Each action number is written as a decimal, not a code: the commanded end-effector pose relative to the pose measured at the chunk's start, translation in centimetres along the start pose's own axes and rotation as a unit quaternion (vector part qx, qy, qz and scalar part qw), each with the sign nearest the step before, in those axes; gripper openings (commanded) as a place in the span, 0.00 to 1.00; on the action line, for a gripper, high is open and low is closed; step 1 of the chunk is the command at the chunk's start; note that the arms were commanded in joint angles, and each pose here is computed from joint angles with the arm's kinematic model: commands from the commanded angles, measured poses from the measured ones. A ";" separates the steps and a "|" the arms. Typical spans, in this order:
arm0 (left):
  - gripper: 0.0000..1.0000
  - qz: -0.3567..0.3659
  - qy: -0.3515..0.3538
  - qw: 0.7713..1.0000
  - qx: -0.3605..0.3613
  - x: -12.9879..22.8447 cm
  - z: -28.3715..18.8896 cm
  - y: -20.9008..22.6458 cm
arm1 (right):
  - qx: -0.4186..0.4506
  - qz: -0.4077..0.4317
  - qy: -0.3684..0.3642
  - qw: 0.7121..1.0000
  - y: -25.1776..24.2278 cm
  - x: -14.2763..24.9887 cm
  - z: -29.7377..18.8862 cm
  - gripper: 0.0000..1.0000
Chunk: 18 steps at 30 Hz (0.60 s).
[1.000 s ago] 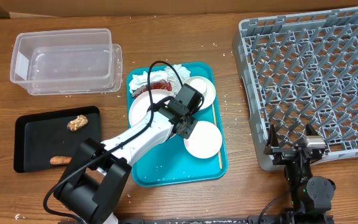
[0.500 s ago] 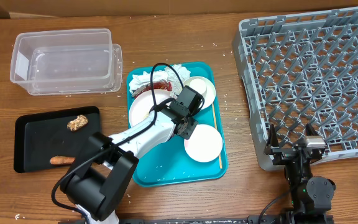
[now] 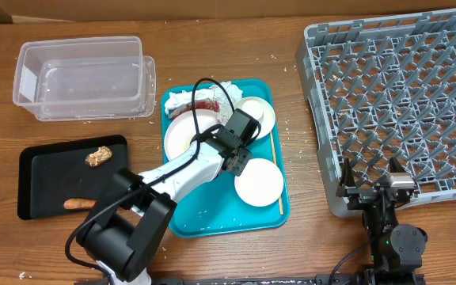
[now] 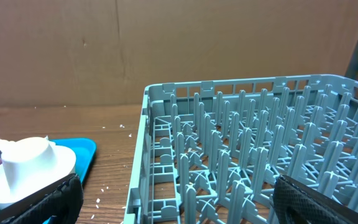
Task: Sort waste into correct bins and load items into the dishwasher
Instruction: 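Grip the plate rim with the left gripper and lift it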
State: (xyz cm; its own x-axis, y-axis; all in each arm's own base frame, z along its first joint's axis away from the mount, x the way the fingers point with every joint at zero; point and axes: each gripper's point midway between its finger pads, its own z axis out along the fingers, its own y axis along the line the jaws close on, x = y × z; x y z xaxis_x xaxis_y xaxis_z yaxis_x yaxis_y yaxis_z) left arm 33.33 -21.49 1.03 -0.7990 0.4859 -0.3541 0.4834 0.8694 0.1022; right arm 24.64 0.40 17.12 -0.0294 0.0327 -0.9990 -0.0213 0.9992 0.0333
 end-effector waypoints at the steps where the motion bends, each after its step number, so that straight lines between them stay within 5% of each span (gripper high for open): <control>1: 0.04 0.004 0.021 1.000 -0.002 0.9 0.5 0.2 | -0.001 0.002 -0.003 1.000 0.1 0.1 0.0 1.00; 18: 0.04 -0.050 0.035 0.998 -0.002 0.5 -4.1 0.7 | -0.001 0.002 -0.003 1.000 0.1 0.1 0.0 1.00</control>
State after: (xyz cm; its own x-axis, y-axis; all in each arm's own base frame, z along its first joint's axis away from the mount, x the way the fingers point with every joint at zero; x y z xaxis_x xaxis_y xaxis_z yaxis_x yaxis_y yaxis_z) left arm 31.28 -19.79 2.07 -0.8464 0.4775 -0.2358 0.4626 0.8786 0.1186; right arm 24.64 0.40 17.11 -0.0298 0.0331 -0.9990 -0.0209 0.9992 0.0337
